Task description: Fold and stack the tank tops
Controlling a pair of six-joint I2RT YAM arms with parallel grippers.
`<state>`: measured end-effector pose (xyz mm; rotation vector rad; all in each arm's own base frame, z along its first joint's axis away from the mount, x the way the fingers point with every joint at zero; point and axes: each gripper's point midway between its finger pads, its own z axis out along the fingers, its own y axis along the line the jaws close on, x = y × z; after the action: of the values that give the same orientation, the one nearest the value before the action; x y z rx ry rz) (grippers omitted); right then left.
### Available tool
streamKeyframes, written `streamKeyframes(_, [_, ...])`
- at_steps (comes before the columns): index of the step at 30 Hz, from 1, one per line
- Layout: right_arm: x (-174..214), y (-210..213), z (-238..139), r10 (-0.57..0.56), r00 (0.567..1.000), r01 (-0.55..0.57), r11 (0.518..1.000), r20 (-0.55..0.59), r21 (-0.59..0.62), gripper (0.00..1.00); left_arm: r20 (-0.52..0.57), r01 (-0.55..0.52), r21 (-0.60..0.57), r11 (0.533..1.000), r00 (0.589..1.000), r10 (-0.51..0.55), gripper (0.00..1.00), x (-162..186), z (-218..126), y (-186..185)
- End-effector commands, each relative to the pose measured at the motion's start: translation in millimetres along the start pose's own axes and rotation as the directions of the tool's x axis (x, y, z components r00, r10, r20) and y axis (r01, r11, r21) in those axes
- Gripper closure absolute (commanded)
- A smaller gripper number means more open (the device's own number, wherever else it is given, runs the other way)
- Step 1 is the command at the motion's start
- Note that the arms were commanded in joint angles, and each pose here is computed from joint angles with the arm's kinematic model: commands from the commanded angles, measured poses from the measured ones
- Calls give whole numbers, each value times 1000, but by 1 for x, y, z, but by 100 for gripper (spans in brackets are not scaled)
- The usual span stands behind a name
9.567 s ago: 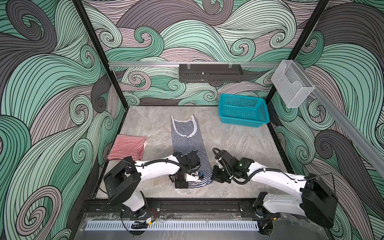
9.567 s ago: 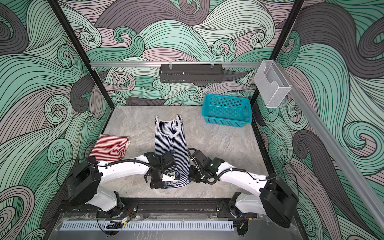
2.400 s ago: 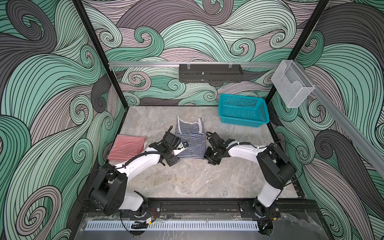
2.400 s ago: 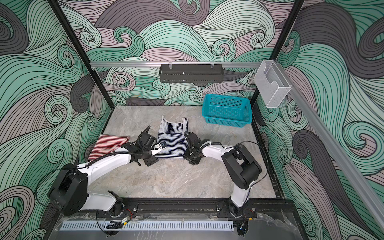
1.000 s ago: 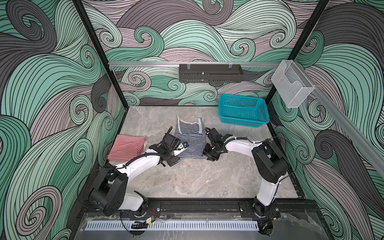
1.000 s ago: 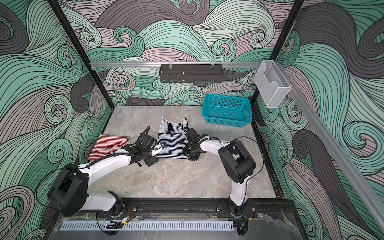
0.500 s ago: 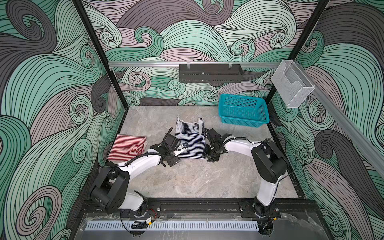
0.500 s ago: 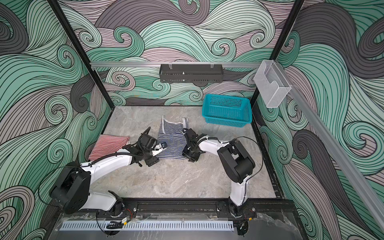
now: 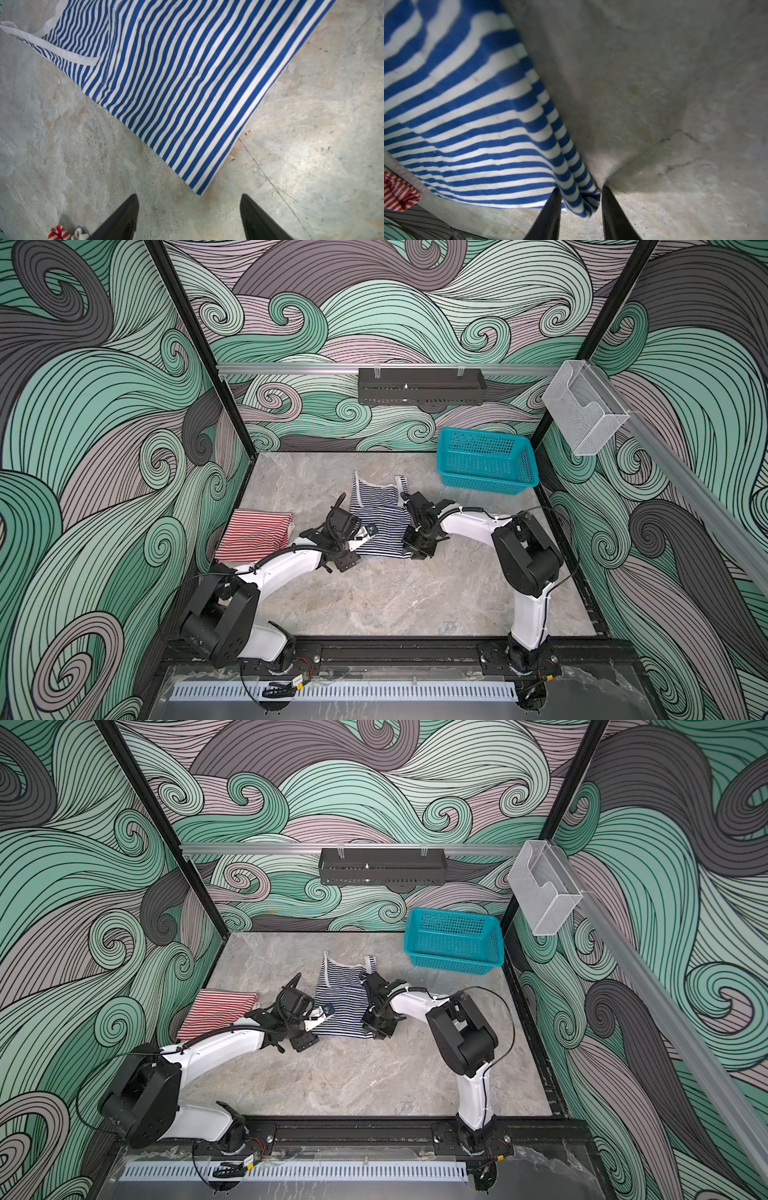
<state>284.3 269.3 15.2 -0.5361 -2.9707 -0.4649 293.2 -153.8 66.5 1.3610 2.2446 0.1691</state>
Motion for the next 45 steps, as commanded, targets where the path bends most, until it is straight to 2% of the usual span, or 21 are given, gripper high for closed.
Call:
streamKeyframes(1, [12, -30, 5, 1, 1000, 3, 991, -28, 136, 66, 23, -3, -20, 1000, 1000, 3, 20, -5, -4, 4])
streamKeyframes(20, [4, -26, 19, -9, 1000, 12, 987, -23, 158, 68, 25, 0, -25, 1000, 1000, 1, 21, -9, -3, 7])
streamKeyframes(30, [0, -23, 19, -21, 1000, 22, 986, -11, 166, 75, 26, 10, -18, 1000, 1000, -10, 21, -7, -2, 4])
streamKeyframes(35, [-3, -23, 18, -34, 999, 34, 985, -1, 170, 84, 25, 10, -12, 1000, 1000, -10, 21, -8, -2, 4])
streamKeyframes(40, [-4, -23, 12, -57, 998, 54, 986, 13, 161, 87, 29, 11, 10, 1000, 1000, -11, 21, -9, 0, 0])
streamKeyframes(45, [-2, -21, -4, -97, 994, 89, 986, 46, 138, 92, -4, -5, 122, 992, 1000, 6, 19, -10, 9, -16])
